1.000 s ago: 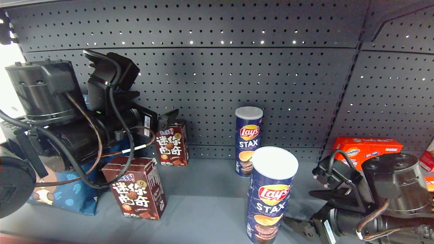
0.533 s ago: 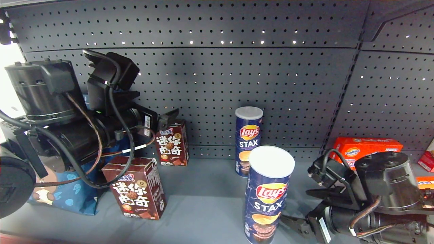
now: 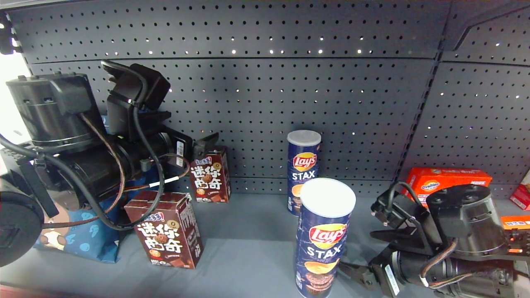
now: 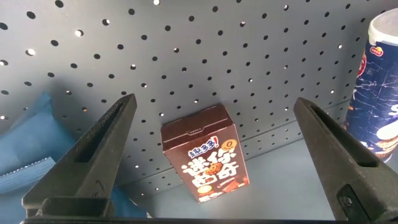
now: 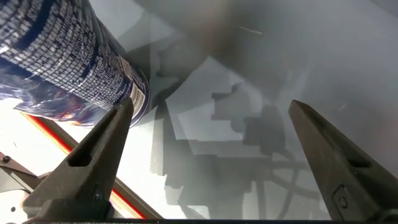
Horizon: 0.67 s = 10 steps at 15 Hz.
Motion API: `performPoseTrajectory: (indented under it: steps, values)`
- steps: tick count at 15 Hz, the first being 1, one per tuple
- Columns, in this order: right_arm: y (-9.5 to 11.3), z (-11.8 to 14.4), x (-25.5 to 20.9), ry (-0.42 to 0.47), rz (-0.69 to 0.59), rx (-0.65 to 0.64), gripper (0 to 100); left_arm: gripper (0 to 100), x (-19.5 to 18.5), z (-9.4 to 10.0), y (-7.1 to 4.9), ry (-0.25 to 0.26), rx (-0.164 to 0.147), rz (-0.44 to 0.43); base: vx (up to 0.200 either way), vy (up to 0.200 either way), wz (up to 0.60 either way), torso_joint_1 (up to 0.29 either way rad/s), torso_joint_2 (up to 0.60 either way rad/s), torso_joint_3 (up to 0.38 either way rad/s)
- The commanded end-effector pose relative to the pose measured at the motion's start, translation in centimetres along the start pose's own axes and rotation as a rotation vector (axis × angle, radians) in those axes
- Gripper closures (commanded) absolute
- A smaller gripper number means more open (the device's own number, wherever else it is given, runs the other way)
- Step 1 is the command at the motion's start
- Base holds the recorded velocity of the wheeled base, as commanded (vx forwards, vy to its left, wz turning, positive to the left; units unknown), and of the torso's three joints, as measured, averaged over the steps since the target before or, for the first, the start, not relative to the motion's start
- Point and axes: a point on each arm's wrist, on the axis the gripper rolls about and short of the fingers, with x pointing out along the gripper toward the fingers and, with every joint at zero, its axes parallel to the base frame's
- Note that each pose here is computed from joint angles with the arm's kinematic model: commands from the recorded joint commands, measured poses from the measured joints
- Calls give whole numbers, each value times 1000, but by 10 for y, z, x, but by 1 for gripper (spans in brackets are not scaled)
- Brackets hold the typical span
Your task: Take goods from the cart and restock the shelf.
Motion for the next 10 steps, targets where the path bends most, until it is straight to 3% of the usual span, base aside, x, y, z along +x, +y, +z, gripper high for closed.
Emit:
performPoseTrajectory:
  steps: [1, 10]
  values:
    - [0, 0, 2, 4, 1, -1, 0, 0, 0, -1, 0, 2, 1, 0, 0, 0, 0, 0, 0, 0]
    - [3, 2, 6, 8, 8, -7, 0, 0, 0, -1, 0, 2, 1, 0, 0, 0, 0, 0, 0, 0]
